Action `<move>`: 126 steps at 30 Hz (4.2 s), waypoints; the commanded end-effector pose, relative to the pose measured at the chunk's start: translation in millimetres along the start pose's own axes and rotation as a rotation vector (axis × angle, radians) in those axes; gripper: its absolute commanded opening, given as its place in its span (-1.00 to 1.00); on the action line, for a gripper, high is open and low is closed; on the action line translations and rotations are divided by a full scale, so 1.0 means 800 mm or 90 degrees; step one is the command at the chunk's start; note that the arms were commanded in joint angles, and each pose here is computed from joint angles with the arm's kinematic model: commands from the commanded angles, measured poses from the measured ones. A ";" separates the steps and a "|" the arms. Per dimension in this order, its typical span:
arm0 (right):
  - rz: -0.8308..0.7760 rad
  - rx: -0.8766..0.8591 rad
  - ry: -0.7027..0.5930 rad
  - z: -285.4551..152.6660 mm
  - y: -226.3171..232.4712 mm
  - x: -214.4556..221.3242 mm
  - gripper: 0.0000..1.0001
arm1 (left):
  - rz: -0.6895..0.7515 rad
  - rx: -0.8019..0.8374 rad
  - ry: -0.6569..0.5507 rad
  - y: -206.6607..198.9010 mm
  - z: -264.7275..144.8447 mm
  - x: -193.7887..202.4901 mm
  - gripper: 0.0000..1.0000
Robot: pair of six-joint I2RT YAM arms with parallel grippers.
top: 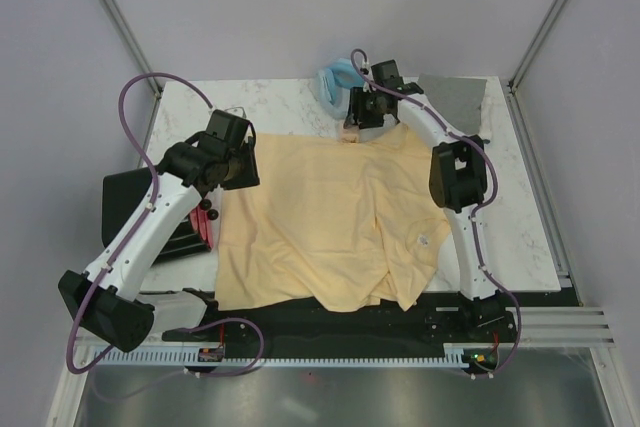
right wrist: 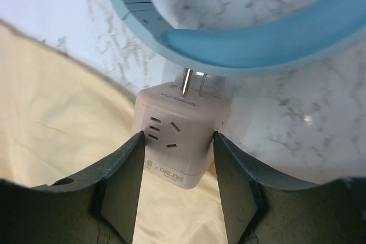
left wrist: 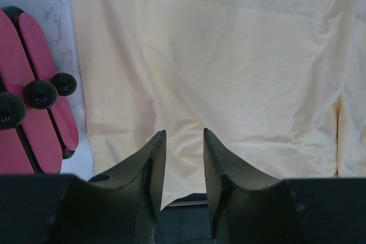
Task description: Fold and stack the t-shirts
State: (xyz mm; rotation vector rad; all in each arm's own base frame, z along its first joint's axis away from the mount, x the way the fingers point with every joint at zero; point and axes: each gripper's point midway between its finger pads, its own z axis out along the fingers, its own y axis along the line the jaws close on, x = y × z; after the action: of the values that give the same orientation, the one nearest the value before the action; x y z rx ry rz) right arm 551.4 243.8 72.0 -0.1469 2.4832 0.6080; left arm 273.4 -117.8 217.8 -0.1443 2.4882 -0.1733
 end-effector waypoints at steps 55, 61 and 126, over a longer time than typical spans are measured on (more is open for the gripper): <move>-0.115 -0.082 -0.043 -0.020 0.150 0.077 -1.00 | -0.030 -0.042 0.039 0.004 0.009 0.052 -0.23; -0.115 -0.077 -0.048 0.008 0.149 0.070 -1.00 | -0.027 -0.048 0.044 0.006 0.011 0.055 -0.23; -0.072 0.354 0.003 -0.134 -0.129 0.128 -1.00 | -0.016 -0.050 0.030 -0.023 0.272 -0.097 -0.96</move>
State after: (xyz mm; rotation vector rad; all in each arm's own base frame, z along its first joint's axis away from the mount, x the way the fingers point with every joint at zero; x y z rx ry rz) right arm 451.2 127.8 48.3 -0.1240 2.5283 -0.0698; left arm 454.3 -139.6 92.3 -0.2832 2.5570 -0.0506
